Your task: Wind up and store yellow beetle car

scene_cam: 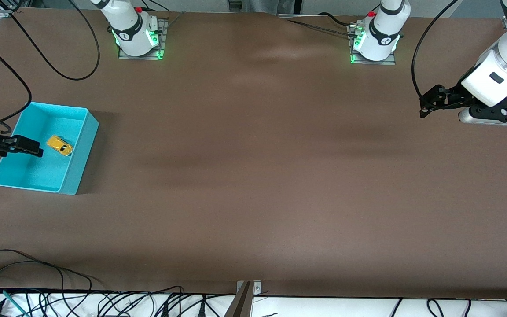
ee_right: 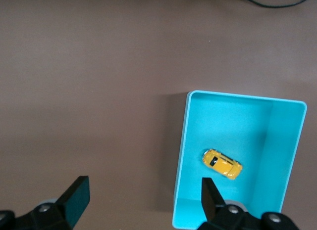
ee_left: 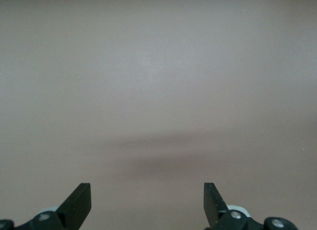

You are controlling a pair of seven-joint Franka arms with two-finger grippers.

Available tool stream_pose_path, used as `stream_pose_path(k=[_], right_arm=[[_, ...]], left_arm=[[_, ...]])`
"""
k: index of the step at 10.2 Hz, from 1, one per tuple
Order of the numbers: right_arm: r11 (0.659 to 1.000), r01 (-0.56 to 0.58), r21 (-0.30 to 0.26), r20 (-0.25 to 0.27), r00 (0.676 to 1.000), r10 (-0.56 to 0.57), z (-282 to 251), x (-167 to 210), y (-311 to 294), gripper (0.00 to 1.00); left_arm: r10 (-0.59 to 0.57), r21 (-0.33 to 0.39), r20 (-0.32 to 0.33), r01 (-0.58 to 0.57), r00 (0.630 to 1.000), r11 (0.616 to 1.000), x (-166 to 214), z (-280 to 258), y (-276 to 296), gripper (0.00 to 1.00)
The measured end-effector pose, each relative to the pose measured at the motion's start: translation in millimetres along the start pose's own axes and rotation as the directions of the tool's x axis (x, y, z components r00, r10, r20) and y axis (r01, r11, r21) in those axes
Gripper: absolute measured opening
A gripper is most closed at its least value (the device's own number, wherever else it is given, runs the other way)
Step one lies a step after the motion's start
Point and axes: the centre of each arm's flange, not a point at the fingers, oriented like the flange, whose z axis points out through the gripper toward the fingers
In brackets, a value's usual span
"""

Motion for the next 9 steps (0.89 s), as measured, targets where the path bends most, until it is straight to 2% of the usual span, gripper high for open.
stream_pose_path(k=[1,4,7,9], right_arm=[[1.000,-0.021,-0.002,0.010,1.000,0.021,0,-4,-6,1.00],[0.999,-0.051,-0.005,-0.006,0.999,0.051,9,-20,-11,1.00],[0.997,-0.057,-0.055,-0.023,0.998,0.056,6,-23,-10,1.00],[0.995,-0.082,-0.064,-0.026,0.996,0.080,6,-22,-21,1.00]], left_arm=[[0.000,0.000,0.000,0.000,1.000,1.000,0,0,0,1.00],[0.000,0.000,-0.001,0.000,1.000,1.000,0,0,0,1.00],[0.000,0.000,-0.001,0.000,1.000,1.000,0,-1,0,1.00],[0.000,0.000,-0.001,0.000,1.000,1.000,0,-1,0,1.00]])
